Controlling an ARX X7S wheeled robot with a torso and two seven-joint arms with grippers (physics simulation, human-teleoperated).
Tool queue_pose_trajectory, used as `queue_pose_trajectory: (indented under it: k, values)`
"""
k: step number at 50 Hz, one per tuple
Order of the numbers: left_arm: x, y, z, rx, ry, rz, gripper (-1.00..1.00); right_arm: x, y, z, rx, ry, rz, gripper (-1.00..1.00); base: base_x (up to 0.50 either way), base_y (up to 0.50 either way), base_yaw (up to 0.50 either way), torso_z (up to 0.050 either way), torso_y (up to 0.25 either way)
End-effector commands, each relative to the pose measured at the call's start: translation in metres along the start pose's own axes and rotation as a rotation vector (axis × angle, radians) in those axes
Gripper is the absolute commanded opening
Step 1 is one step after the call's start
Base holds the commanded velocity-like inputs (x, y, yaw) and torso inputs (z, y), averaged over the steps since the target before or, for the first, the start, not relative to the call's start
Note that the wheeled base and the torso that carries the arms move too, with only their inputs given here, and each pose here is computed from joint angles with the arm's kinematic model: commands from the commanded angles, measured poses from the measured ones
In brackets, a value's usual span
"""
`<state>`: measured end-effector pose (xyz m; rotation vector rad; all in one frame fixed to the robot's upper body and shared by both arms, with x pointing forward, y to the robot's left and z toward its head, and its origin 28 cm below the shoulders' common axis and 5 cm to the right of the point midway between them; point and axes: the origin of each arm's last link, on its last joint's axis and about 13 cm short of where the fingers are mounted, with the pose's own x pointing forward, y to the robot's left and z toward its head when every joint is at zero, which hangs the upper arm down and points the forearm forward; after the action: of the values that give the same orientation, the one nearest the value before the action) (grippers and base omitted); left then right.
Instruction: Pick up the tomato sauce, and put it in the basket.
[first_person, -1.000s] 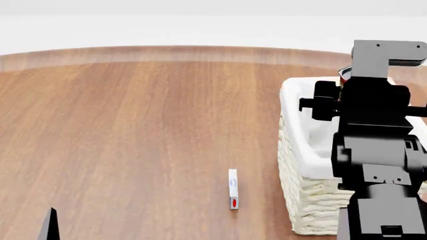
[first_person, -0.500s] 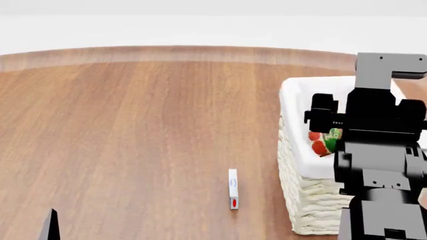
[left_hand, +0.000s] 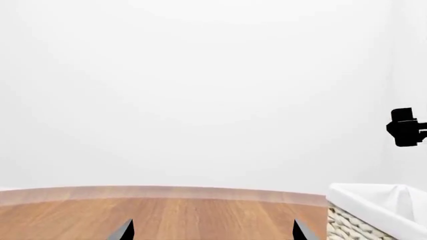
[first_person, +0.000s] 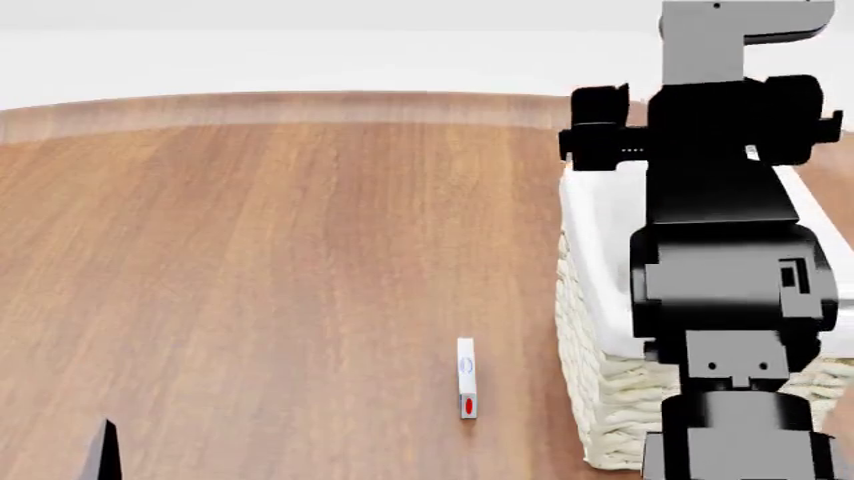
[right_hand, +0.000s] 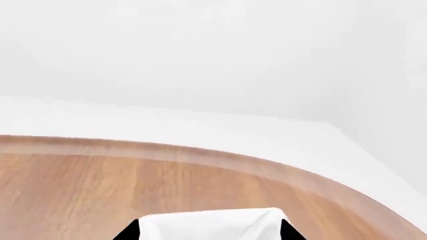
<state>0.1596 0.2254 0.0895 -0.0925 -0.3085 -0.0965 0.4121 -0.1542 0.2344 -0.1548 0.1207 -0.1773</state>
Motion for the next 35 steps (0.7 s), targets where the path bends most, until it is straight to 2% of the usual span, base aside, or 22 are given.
queue_pose_trajectory:
  k: [1,7,12,15,16,20,22,23,24,25,30,35]
  values:
    - [-0.002,0.0,-0.002,-0.003,0.005,-0.002,1.0,-0.064,0.031,0.03,-0.07,-0.242,0.134,1.0,0.0,0.0,0.0,0.0,0.0]
    - [-0.003,-0.001,0.001,-0.005,0.0,0.0,1.0,-0.102,0.049,0.029,-0.105,-0.33,0.193,1.0,0.0,0.0,0.0,0.0,0.0]
    - [-0.004,-0.001,-0.001,-0.004,0.003,-0.002,1.0,-0.133,0.064,0.01,-0.142,-0.399,0.176,1.0,0.0,0.0,0.0,0.0,0.0]
    - [-0.004,-0.002,-0.001,-0.005,0.003,-0.004,1.0,-0.145,0.072,-0.003,-0.134,-0.414,0.179,1.0,0.0,0.0,0.0,0.0,0.0]
    - [-0.003,-0.002,-0.001,-0.004,0.004,-0.006,1.0,-0.152,0.077,-0.012,-0.171,-0.421,0.184,1.0,0.0,0.0,0.0,0.0,0.0]
    - [-0.003,-0.002,-0.001,-0.005,0.004,-0.005,1.0,-0.169,0.092,-0.035,-0.203,-0.436,0.195,1.0,0.0,0.0,0.0,0.0,0.0]
    - [-0.003,-0.002,-0.004,-0.005,0.008,-0.007,1.0,-0.181,0.104,-0.058,-0.241,-0.463,0.222,1.0,0.0,0.0,0.0,0.0,0.0]
    - [-0.003,-0.002,-0.004,-0.005,0.008,-0.007,1.0,-0.181,0.104,-0.058,-0.241,-0.463,0.222,1.0,0.0,0.0,0.0,0.0,0.0]
    - [-0.003,-0.002,-0.005,-0.008,0.01,-0.006,1.0,-0.184,0.109,-0.068,-0.231,-0.524,0.206,1.0,0.0,0.0,0.0,0.0,0.0]
    - [-0.003,-0.002,-0.005,-0.005,0.011,-0.007,1.0,-0.186,0.112,-0.074,-0.25,-0.523,0.213,1.0,0.0,0.0,0.0,0.0,0.0]
    - [-0.002,-0.002,-0.006,-0.005,0.013,-0.006,1.0,-0.199,0.124,-0.105,-0.238,-0.537,0.243,1.0,0.0,0.0,0.0,0.0,0.0]
    - [-0.002,-0.003,-0.008,-0.003,0.018,-0.009,1.0,-0.208,0.137,-0.154,-0.26,-0.493,0.272,1.0,0.0,0.0,0.0,0.0,0.0]
